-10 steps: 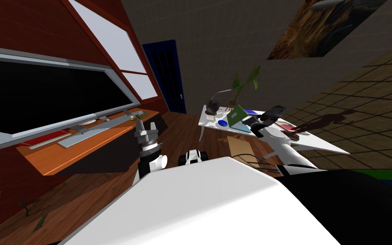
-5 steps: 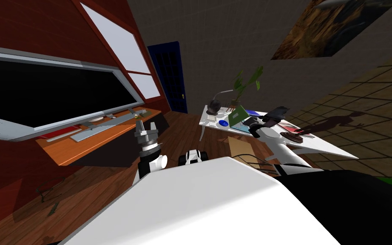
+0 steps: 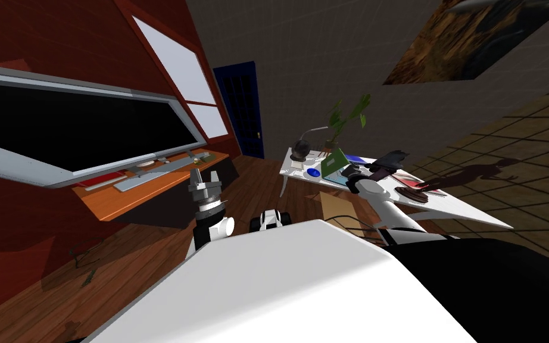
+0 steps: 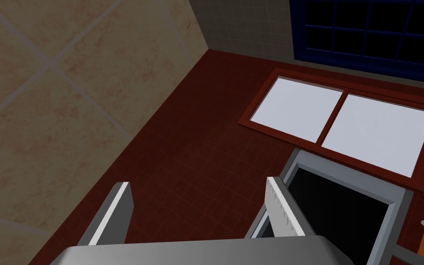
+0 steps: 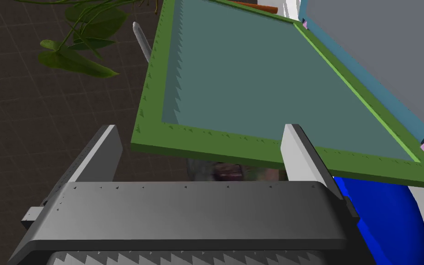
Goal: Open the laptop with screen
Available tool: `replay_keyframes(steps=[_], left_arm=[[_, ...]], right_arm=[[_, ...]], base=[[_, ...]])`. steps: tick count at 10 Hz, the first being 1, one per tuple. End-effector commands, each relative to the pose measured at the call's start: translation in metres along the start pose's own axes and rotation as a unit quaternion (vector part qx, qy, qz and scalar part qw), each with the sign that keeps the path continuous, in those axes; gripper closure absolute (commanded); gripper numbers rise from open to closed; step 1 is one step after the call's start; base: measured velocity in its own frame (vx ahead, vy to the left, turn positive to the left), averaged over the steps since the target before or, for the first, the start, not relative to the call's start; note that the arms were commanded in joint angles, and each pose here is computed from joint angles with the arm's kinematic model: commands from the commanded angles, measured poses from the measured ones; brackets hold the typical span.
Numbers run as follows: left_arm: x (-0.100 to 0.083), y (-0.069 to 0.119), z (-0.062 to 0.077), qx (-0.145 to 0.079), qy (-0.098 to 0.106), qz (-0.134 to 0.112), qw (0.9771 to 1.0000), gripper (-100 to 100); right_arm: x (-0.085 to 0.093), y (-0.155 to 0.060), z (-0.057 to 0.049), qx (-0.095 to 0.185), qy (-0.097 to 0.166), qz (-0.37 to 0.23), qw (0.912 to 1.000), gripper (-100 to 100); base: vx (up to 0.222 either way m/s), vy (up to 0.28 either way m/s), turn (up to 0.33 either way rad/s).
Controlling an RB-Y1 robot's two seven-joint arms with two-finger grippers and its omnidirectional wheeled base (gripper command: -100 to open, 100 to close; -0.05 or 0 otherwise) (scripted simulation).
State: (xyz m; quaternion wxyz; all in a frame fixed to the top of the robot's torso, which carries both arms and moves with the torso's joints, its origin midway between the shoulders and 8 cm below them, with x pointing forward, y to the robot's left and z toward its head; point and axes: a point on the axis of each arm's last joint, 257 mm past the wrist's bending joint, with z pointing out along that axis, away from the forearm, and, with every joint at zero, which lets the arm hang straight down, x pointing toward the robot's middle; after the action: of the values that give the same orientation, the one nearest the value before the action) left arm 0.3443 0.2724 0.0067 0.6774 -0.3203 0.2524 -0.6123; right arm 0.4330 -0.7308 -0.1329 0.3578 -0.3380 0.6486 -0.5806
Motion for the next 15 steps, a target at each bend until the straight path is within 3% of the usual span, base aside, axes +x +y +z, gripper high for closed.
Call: replay_keyframes(steps=[1,7,14,15], left_arm=[[0.0,0.0,0.0,0.0,0.0,0.0,1.0,0],[0.0,0.0,0.0,0.0,0.0,0.0,1.0,0],[0.0,0.0,0.0,0.0,0.0,0.0,1.0,0],[0.0,0.0,0.0,0.0,0.0,0.0,1.0,0]], right_arm=[[0.004,0.014,-0.001,0.001,0.019,-0.054,0.9984,-100],[0.009,0.029,-0.003,0.009,0.047,-0.145,0.9882,-100],[0.009,0.034,-0.004,0.014,0.058,-0.192,0.9796,-100],[0.008,0.036,-0.005,0.017,0.064,-0.219,0.9735,-100]], base=[[-0.039,-0.012,0.075],[-0.033,-0.005,0.059],[-0.016,0.001,0.028],[-0.024,-0.003,0.056]])
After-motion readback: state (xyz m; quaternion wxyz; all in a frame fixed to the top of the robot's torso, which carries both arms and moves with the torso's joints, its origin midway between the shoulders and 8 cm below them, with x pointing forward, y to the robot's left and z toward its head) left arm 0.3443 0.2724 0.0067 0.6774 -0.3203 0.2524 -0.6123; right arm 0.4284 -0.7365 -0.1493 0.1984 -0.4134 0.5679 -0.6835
